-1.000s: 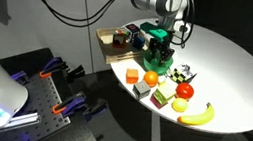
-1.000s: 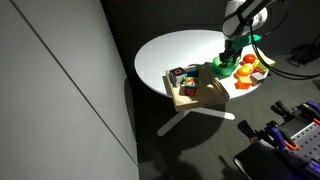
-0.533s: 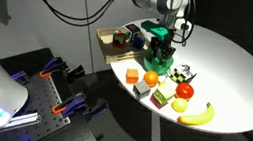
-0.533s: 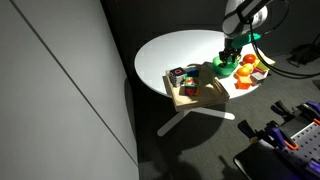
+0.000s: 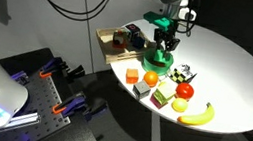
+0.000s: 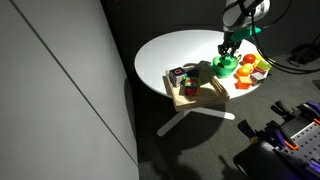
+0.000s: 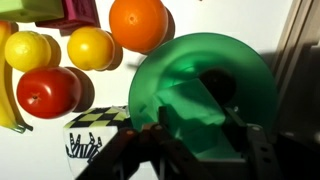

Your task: Put the green block in the box

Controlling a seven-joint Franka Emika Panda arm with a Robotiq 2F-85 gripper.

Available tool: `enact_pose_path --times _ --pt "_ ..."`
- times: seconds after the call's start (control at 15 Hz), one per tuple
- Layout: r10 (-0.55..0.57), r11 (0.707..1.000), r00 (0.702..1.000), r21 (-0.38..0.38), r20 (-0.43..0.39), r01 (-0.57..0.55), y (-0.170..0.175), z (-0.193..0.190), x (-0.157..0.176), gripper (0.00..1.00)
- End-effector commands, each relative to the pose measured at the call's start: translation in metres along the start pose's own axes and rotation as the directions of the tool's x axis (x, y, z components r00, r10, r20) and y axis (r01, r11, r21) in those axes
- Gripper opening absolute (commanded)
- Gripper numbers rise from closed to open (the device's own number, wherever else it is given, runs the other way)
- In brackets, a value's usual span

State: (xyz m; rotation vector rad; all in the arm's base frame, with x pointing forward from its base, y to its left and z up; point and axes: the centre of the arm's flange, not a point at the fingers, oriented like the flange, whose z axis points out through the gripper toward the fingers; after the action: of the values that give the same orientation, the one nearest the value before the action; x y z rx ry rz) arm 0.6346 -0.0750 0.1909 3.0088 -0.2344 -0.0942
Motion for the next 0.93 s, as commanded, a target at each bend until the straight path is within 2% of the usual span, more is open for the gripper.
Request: enact_pose_path --times 0.0,0.53,0.87 --pt "0.009 0.999 0.999 0.035 -0.034 -0.008 -0.006 -0.038 -0.009 0.32" --pt "-0.005 0.987 0.998 0.162 -0.061 0.015 -0.035 -0.081 -0.02 0.32" --pt "0.006 0.983 0.999 0.183 -0.047 0.003 -0.04 -0.092 -0.025 0.32"
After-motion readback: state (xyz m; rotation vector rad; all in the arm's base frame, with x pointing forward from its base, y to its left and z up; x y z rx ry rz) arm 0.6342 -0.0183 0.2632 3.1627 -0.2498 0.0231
